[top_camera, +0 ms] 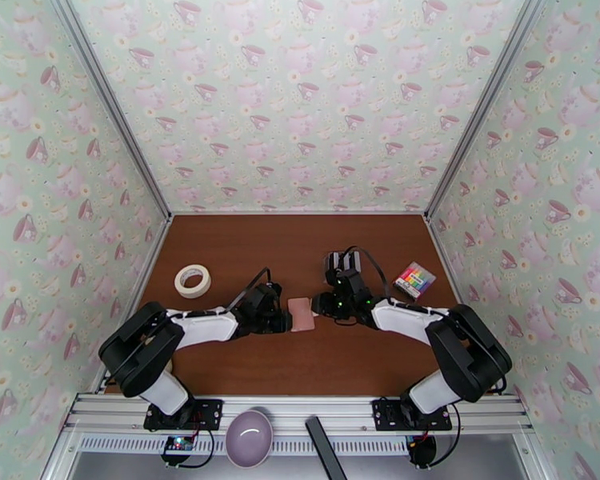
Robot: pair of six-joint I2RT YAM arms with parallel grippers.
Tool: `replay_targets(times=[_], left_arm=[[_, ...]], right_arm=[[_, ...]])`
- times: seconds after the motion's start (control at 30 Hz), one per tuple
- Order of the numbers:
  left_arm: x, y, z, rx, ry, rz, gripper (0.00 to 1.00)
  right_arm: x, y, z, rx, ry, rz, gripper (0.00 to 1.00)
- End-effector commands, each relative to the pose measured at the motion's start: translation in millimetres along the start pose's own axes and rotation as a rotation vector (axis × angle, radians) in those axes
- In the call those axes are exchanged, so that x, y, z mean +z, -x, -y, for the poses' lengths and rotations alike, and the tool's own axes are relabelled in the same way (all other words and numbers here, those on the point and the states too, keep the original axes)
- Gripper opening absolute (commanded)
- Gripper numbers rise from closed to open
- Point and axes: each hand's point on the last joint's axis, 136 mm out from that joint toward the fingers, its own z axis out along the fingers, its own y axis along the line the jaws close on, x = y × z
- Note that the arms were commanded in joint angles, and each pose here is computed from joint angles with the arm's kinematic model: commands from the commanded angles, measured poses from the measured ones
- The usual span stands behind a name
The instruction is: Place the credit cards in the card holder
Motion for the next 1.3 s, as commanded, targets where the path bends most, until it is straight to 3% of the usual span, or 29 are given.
replay_targets(times=[0.0, 1.27], left_arm=[[13.0, -11.2, -52.0, -0.014, 0.184, -0.03, 0.35], [17.7, 12.9, -64.3, -0.036, 0.198, -0.022, 0.35]], right_arm=[[3.9, -3.5, -1.9, 0.009, 0.01, -0.037, 0.39], [25.9, -3.2, -12.5, 0.055, 0.094, -0.08, 0.36]])
